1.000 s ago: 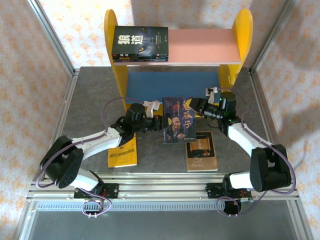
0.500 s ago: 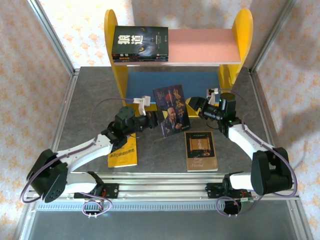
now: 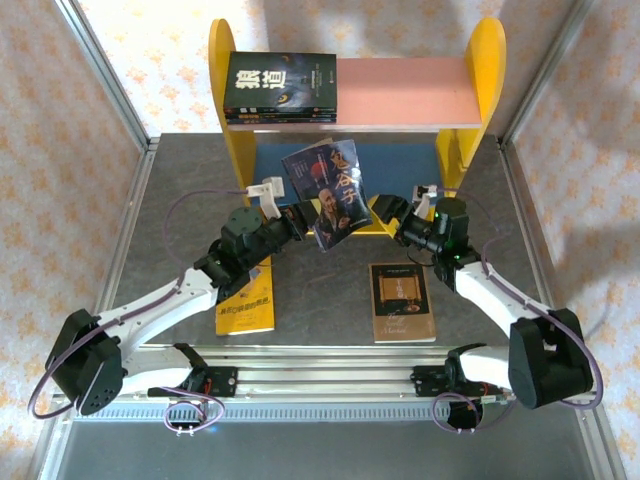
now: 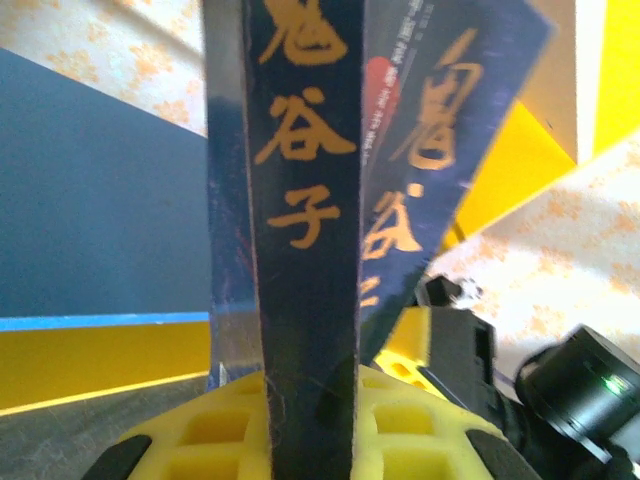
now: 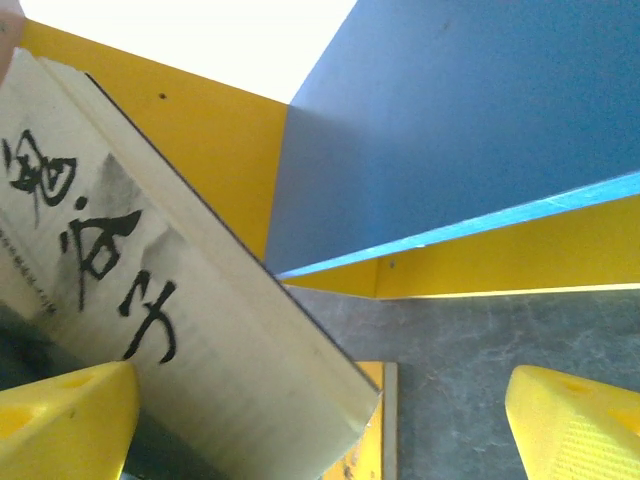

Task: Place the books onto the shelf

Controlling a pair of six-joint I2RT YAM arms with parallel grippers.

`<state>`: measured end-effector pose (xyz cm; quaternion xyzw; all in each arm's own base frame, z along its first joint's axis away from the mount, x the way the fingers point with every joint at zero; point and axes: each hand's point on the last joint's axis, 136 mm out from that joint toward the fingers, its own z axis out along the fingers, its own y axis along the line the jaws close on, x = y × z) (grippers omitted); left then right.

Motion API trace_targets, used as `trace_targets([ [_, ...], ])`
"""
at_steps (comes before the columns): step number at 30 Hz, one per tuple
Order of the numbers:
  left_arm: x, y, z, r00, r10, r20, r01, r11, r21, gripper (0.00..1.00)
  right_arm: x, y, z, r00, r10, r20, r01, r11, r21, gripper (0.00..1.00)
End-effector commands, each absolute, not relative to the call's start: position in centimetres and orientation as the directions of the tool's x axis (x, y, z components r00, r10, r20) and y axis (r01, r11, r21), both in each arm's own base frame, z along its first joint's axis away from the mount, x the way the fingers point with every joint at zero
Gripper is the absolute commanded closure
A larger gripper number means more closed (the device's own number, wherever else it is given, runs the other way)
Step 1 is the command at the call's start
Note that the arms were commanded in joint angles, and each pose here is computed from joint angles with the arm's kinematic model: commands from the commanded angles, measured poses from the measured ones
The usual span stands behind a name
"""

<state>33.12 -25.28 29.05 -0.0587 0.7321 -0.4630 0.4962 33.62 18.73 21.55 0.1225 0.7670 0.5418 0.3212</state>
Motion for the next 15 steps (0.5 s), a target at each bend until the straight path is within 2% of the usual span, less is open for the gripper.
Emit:
trace_targets([
  [1,34.9,-23.4,35.6,-0.311,-0.676,-0.668,0.416,0.534,-0.736,1.00,33.1,19.8,23.1,-0.749,0.543,-0.379,-0.214,0.344,0.914,0.06],
  [7,36.0,-23.9,35.9,-0.297,-0.707,-0.642,0.413,0.511,-0.754,1.00,32.7,21.4,22.8,-0.750,0.544,-0.377,-0.206,0.350,0.914,0.05],
  [15,35.7,-23.4,35.3,-0.301,-0.726,-0.619,0.401,0.493,-0.772,1.00,32.5,19.0,22.8,-0.679,0.598,-0.425,-0.168,0.438,0.883,0.03],
])
